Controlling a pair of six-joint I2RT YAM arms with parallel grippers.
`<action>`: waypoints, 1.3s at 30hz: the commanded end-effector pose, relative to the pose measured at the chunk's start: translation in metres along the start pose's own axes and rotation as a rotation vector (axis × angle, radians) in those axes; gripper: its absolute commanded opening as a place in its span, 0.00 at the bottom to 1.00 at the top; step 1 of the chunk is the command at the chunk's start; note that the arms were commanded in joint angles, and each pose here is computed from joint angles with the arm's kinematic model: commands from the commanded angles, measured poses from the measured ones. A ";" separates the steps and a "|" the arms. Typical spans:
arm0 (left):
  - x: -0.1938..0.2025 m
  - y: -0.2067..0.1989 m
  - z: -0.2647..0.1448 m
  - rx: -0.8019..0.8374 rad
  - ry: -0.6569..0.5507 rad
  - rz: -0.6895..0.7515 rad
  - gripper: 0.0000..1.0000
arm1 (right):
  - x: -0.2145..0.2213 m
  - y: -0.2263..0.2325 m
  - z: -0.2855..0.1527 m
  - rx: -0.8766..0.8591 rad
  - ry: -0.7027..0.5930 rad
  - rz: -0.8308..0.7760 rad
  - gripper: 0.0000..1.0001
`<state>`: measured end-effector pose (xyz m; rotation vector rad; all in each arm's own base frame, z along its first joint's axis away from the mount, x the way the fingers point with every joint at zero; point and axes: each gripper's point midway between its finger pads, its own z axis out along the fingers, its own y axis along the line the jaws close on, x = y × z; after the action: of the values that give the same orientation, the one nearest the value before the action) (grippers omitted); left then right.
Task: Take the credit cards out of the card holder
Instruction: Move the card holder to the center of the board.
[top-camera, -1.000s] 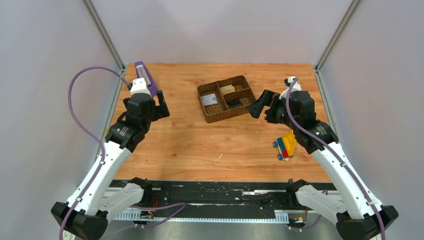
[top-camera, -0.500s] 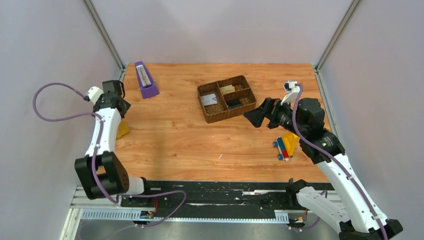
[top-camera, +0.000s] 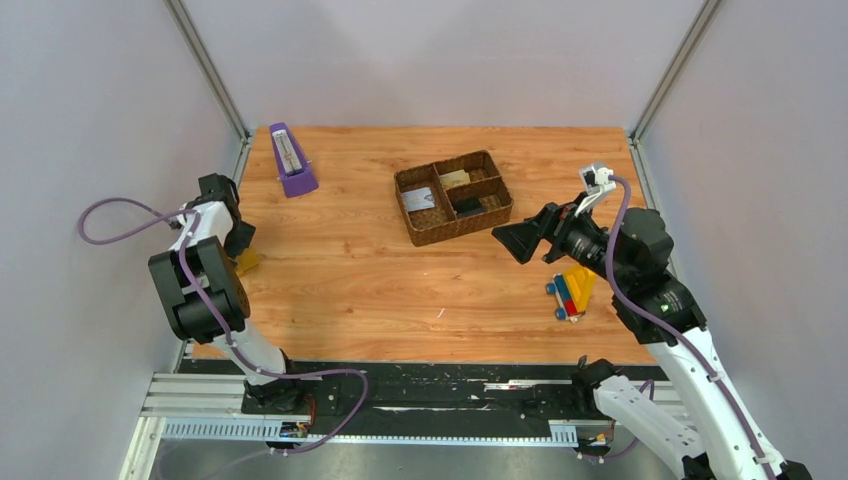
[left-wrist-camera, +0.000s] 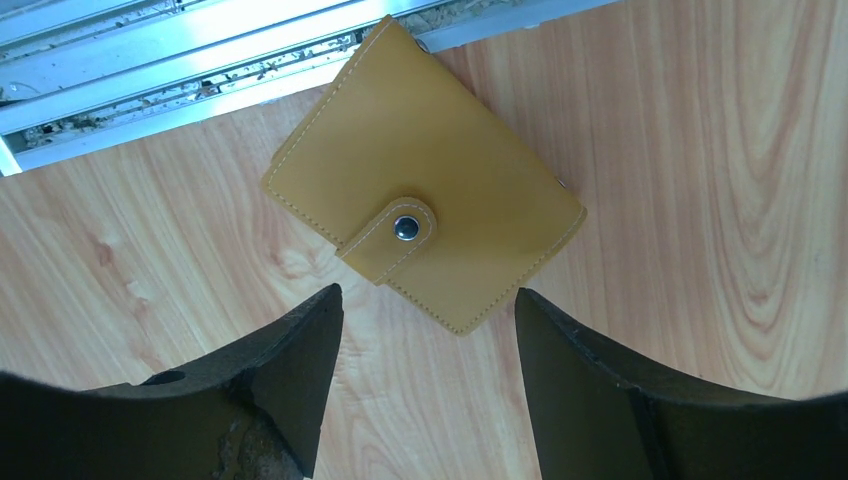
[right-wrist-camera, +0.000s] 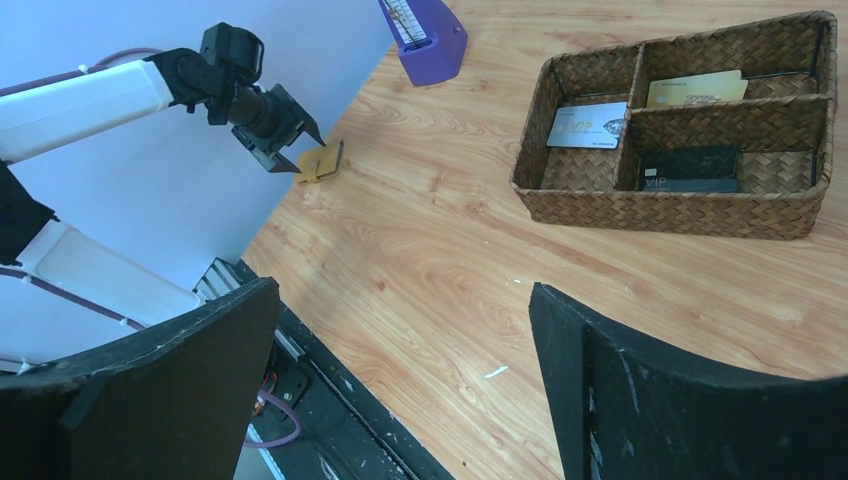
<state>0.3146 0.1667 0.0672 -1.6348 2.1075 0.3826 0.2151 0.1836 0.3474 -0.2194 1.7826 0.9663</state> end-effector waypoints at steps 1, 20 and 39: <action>-0.012 -0.012 0.005 0.026 -0.003 -0.027 0.72 | -0.015 0.012 -0.003 -0.047 -0.050 -0.031 0.98; 0.037 -0.019 0.027 0.077 0.181 0.059 0.54 | -0.016 0.013 -0.016 -0.037 -0.084 -0.055 0.98; 0.056 -0.055 -0.027 0.230 0.145 0.307 0.56 | -0.015 0.011 -0.024 -0.021 -0.108 -0.065 0.98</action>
<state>0.3487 0.0694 0.0232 -1.3520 2.4823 0.0091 0.1984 0.1725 0.3617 -0.2238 1.7017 0.9525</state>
